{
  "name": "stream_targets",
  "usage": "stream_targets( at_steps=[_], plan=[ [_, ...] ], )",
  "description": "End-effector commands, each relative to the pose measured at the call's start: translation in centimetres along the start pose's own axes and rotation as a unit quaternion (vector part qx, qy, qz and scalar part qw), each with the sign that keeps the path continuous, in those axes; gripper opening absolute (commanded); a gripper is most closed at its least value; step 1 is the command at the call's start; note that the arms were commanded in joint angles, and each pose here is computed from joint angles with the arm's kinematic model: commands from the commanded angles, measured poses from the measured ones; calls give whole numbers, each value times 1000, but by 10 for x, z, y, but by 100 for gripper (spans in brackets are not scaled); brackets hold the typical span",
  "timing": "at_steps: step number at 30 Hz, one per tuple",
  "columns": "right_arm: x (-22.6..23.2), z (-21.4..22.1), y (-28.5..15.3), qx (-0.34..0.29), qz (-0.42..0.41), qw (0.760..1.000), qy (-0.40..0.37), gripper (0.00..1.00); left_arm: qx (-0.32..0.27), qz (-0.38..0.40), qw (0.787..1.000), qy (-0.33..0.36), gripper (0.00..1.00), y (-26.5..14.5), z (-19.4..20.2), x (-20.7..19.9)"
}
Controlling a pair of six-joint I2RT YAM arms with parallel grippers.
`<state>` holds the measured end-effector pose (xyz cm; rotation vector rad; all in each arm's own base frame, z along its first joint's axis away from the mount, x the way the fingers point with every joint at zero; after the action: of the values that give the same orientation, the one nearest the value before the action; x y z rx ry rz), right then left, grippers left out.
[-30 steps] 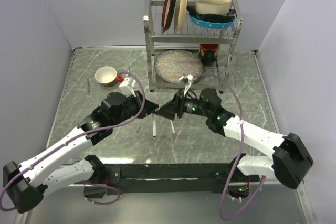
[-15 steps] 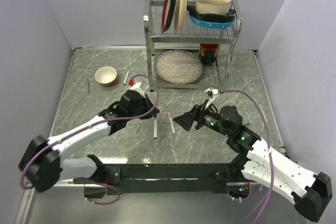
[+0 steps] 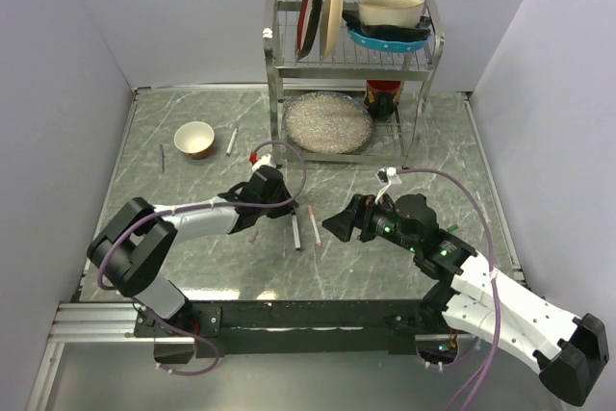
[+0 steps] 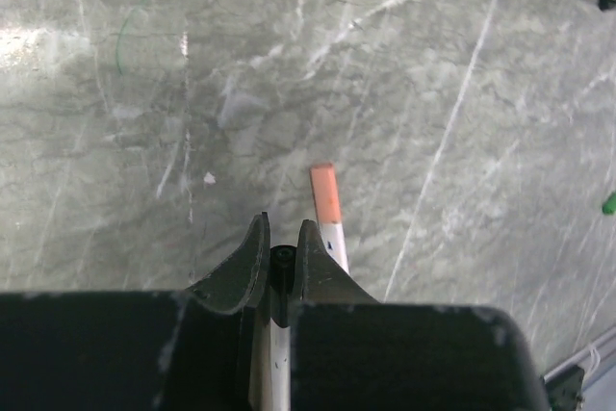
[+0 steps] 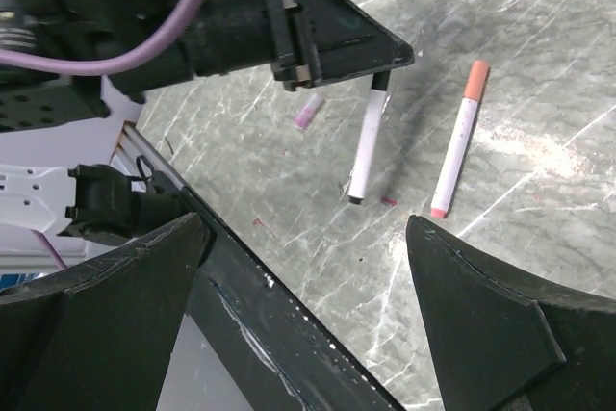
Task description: Insert the pens into the pen caps
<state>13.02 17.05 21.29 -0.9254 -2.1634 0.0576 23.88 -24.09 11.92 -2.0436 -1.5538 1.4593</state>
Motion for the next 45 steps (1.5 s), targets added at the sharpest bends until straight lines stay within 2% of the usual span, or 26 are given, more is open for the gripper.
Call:
stream_targets(
  at_steps=[1,5,10,12,13,17,19,23,30,34,39,44,45],
  plan=[
    [12,-19,-8,-35,0,999,-15,94,-37,13,999,-32,8,9,-10,-10],
    [10,-22,-11,-39,17,999,-21,94,-23,10,999,-33,19,15,-4,-6],
    [12,-21,-14,-43,7,999,-12,94,-7,-10,999,-37,25,20,1,-1],
    [12,-20,-16,-44,7,999,-6,94,-11,-18,999,-38,30,17,-1,0],
    [13,-20,-17,-45,5,999,-5,94,-15,-18,999,-37,33,11,-3,0],
    [12,-19,-22,-49,4,999,-4,94,-27,7,1000,-14,56,-9,-16,-11],
    [10,-17,-22,-50,10,999,-2,94,-40,14,999,3,60,-22,-27,-19],
    [7,-15,-25,-57,16,998,0,94,-67,-25,997,-2,69,-40,-47,-4],
    [6,-9,-27,-55,3,998,9,93,-171,-110,978,-39,69,-79,-100,41],
    [7,-8,-28,-59,-8,998,14,93,-207,-117,969,-75,69,-97,-136,62],
    [9,-10,-30,-65,-20,998,11,93,-285,-137,933,-175,67,-126,-173,113],
    [13,-9,-30,-60,-40,997,9,93,-357,-173,892,-218,65,-146,-211,159],
    [13,-8,-30,-61,-46,997,9,93,-340,-177,898,-215,66,-139,-215,168]
  ],
)
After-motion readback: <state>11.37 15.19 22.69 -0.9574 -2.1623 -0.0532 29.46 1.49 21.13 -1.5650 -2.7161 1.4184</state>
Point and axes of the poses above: each gripper's point midway between its finger pads, its own y axis out along the fingers, its own x axis along the line the jaws close on, z = x × y, the point moved 9 cm from there along -y, back along the fingers, and after that the axes turned 2 degrees about -y, right-handed, at the moved point
